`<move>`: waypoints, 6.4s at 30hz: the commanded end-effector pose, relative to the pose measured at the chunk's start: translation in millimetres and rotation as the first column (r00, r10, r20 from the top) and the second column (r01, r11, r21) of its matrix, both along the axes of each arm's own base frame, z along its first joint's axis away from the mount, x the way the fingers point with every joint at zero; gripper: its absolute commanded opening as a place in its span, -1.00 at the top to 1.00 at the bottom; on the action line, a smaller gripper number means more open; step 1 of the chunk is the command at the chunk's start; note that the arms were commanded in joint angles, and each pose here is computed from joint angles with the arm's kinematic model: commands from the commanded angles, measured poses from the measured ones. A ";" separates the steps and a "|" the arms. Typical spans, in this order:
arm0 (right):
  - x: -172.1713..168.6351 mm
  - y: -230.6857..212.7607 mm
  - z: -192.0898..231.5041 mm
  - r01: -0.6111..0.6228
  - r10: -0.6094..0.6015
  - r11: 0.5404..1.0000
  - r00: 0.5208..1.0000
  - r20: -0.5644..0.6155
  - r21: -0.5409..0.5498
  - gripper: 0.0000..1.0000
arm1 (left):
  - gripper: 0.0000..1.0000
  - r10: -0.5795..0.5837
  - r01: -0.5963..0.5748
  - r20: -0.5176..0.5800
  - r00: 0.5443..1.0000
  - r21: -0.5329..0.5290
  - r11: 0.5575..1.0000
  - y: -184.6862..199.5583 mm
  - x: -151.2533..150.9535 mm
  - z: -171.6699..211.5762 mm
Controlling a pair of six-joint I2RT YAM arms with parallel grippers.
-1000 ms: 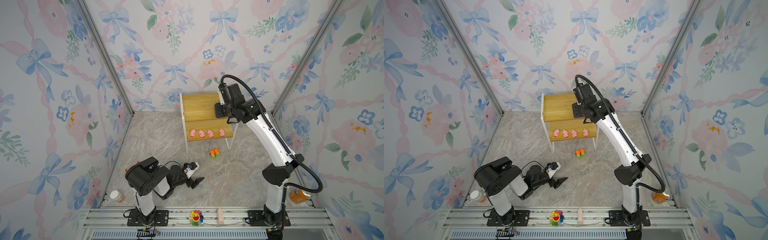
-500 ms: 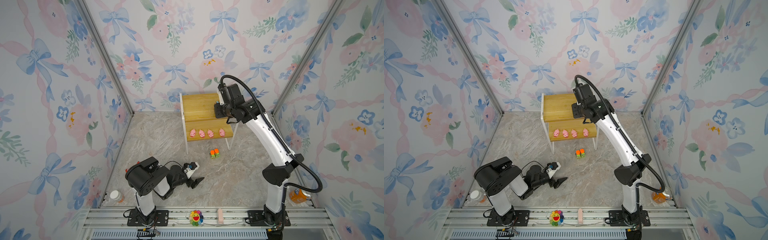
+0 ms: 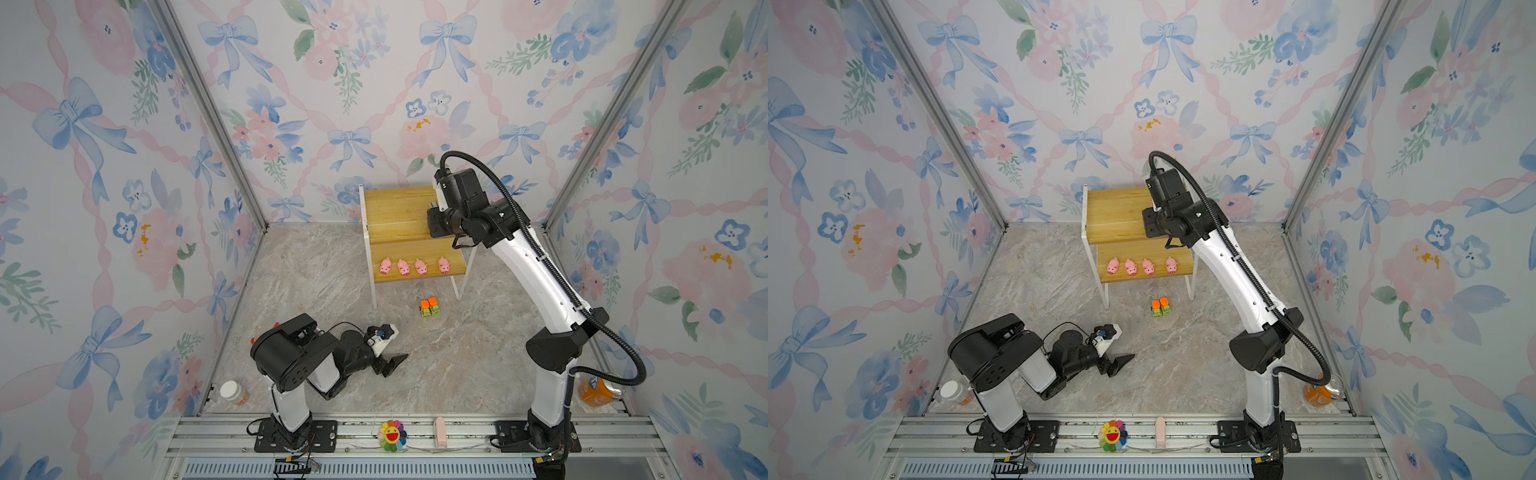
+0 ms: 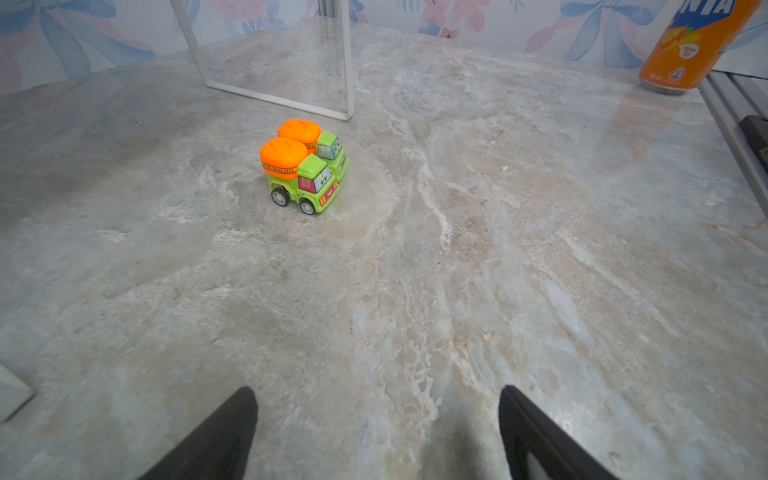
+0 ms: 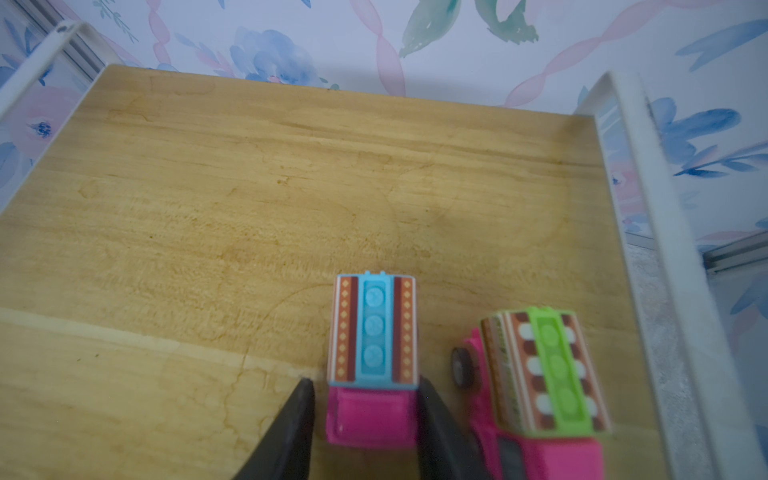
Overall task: Place and organize the plastic toys onto the shelf
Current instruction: 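Lower the truck beside the green-and-pink truck and open the right gripper, then withdraw the right gripper from the top shelf, then lower the open right gripper over the orange-topped green trucks, then close the right gripper on the orange-topped green truck farther from the shelf, then lift and carry the green truck up over the top shelf with the right gripper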
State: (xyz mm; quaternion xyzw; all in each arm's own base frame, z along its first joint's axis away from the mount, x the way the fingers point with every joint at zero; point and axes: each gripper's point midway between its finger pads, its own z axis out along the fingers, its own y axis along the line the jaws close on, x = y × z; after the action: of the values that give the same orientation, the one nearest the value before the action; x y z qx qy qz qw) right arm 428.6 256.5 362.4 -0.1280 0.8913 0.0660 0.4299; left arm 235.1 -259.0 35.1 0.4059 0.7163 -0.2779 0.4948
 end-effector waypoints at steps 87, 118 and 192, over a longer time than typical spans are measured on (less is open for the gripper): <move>-86.8 -35.7 -332.6 -0.014 0.015 1.000 1.000 0.014 -0.008 0.11 | -0.95 0.164 -0.168 -0.056 0.985 -0.084 0.982 25.0 24.1 20.5; -70.7 -31.2 -345.7 -0.066 0.065 0.998 0.996 0.065 0.019 0.09 | -0.95 0.156 -0.163 -0.080 0.984 -0.085 0.983 21.2 26.1 16.7; -185.4 27.2 13.8 -0.355 0.340 0.923 0.933 0.116 0.148 0.71 | -0.95 0.114 -0.123 -0.098 0.989 -0.085 0.989 17.6 21.7 20.9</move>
State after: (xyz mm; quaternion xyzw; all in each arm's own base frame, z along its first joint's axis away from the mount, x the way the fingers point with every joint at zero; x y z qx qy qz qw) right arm 246.1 285.1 380.6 -0.2361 0.8064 0.2374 0.4875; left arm 256.5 -237.6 50.6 0.3242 0.7528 -0.2862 0.4963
